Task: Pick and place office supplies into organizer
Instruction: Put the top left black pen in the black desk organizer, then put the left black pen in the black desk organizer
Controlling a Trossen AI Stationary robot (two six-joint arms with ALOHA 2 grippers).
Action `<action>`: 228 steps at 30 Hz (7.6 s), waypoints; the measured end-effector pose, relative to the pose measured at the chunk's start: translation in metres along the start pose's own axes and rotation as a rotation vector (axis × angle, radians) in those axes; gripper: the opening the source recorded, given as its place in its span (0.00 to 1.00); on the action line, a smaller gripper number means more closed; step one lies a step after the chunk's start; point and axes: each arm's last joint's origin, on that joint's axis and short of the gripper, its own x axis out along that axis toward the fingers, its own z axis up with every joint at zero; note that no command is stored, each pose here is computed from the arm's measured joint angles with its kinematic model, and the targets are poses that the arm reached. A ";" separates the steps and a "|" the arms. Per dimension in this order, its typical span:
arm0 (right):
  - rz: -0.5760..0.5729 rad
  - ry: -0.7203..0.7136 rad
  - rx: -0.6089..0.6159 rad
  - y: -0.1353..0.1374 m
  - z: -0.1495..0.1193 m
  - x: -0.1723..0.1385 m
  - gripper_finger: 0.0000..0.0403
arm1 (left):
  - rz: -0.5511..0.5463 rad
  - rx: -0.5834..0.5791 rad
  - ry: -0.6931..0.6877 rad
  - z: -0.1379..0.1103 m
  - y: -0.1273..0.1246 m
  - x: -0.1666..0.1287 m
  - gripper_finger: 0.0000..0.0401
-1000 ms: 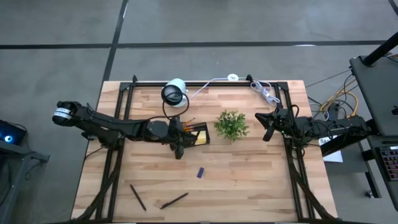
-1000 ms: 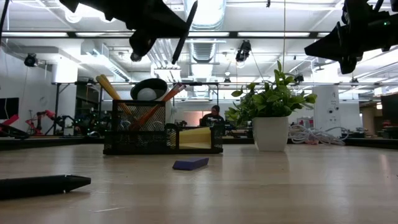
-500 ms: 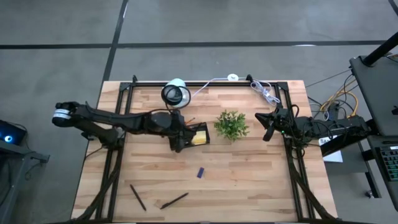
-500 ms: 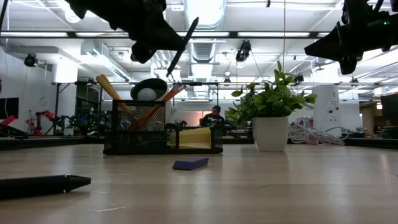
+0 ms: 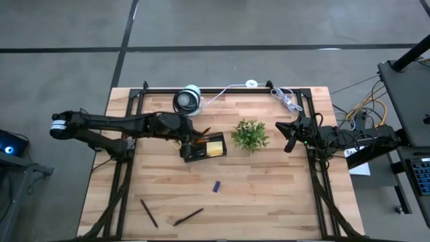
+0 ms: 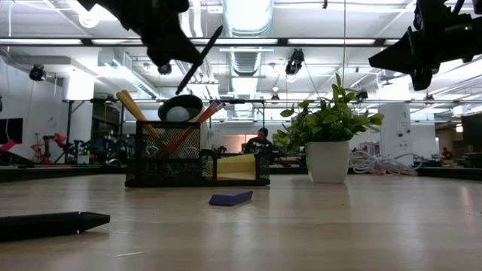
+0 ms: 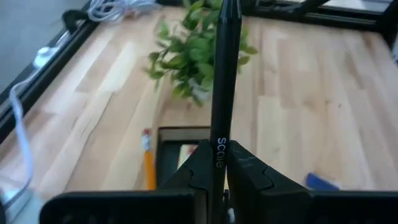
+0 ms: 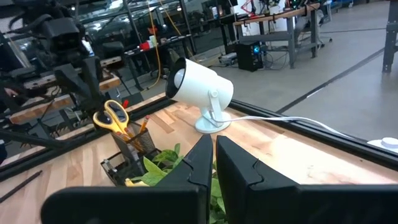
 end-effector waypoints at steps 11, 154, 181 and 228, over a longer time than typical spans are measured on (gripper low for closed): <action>-0.001 0.004 0.000 0.000 0.000 0.000 0.03 | 0.135 0.019 0.063 -0.015 0.012 0.000 0.03; -0.005 0.013 -0.007 0.000 -0.001 0.001 0.03 | -0.384 -0.769 0.532 0.000 -0.103 0.024 0.36; -0.006 0.021 0.084 0.000 -0.002 0.001 0.03 | 0.309 -1.336 1.039 -0.078 -0.171 -0.038 0.36; -0.005 0.013 0.112 0.000 -0.002 0.001 0.03 | 0.806 -1.052 0.767 -0.144 -0.195 -0.032 0.36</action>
